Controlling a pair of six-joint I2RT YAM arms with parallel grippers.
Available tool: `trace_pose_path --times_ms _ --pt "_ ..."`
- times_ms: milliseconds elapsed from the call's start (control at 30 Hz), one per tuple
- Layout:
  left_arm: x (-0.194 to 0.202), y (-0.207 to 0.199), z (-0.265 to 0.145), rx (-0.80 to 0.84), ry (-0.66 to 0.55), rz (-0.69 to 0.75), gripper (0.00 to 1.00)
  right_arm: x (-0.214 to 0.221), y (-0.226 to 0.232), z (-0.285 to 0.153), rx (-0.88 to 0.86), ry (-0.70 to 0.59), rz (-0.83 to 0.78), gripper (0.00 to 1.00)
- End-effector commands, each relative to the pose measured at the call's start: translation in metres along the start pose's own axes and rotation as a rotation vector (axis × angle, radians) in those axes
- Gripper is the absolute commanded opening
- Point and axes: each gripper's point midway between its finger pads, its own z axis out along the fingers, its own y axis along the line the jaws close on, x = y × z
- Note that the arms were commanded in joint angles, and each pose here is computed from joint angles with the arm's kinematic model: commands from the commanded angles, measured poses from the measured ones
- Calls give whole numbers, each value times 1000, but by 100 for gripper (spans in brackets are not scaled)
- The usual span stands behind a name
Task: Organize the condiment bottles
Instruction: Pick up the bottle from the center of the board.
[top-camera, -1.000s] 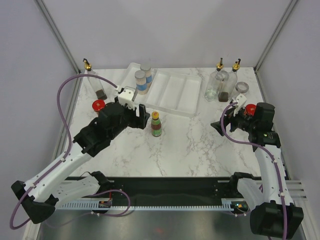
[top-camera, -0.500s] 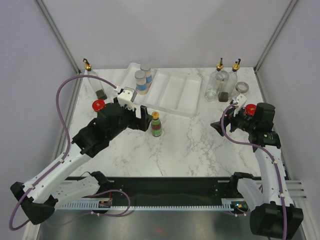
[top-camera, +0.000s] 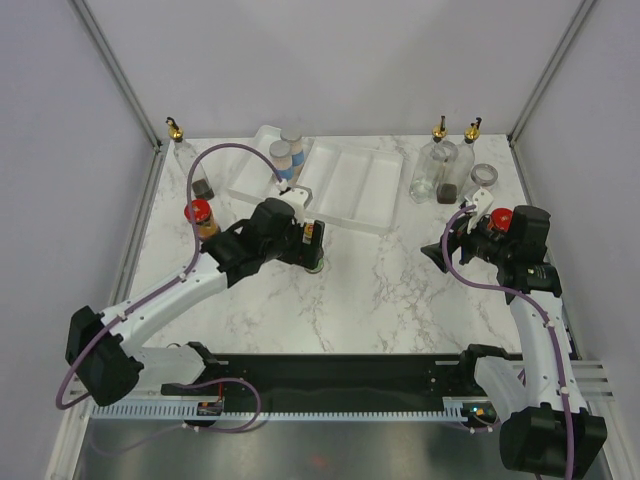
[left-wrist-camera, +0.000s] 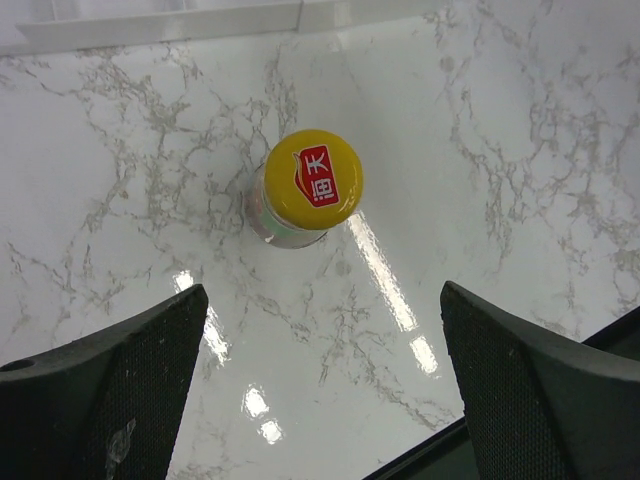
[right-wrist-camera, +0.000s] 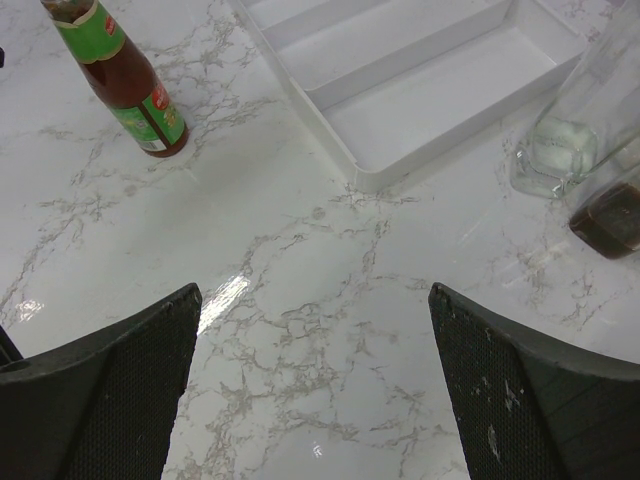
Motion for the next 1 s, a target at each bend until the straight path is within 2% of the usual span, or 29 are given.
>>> trace_pose_path --times_ms 0,400,967 --pt "-12 -6 5 6 -7 -28 100 -11 4 -2 -25 -34 -25 98" --pt "-1 -7 45 -27 93 -17 100 -12 4 -2 -25 -35 -27 98" --pt "-3 -10 60 -33 115 -13 100 -12 4 -3 -23 -36 -31 98"
